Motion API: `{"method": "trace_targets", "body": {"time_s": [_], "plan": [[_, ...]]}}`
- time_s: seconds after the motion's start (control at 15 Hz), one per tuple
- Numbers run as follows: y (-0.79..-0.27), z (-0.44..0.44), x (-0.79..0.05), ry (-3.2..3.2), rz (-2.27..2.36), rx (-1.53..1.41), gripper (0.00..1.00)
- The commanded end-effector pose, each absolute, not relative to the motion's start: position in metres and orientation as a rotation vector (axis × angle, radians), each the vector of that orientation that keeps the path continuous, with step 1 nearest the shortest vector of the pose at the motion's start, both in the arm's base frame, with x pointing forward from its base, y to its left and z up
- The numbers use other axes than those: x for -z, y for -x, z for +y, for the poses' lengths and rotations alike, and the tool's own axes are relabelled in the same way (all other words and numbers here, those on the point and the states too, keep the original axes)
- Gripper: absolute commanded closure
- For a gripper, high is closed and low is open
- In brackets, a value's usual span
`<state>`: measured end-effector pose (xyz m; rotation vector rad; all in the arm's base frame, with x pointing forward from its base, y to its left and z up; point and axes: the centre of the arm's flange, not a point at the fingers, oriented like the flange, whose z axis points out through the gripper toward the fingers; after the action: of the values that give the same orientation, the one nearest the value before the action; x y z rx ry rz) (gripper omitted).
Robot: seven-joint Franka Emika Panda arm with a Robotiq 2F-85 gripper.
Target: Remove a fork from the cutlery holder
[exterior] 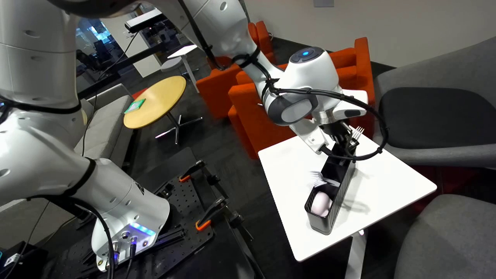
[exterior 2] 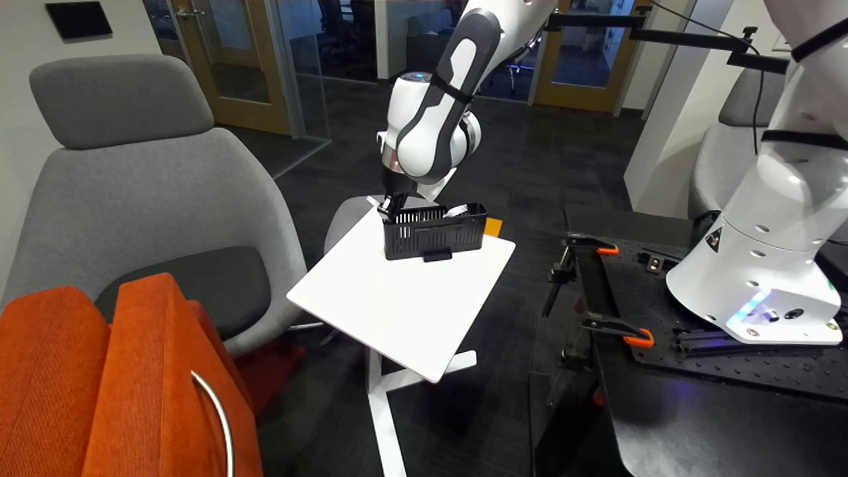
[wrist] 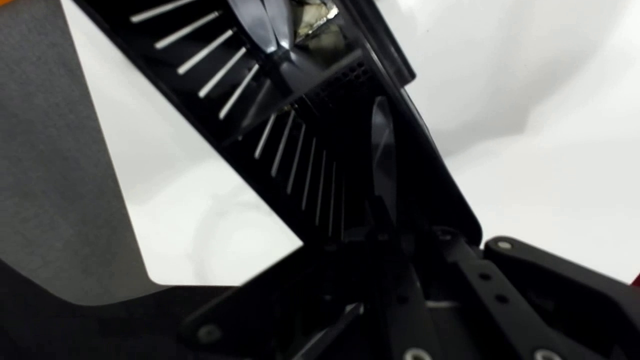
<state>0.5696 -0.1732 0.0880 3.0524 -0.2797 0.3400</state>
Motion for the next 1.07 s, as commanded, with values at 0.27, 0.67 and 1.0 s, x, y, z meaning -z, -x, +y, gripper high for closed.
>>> {"method": "trace_targets", "body": {"time_s": [0.27,0.67,1.0], "plan": [[-0.526,-0.152,-0.160,-2.975,-0.229,-0.549,0.97],[-0.499,-0.144,-0.241,-2.945,-0.161,-0.660,0.97],[-0.509,-0.097,-0.264,-3.071,0.100,-0.456,0.97]]}}
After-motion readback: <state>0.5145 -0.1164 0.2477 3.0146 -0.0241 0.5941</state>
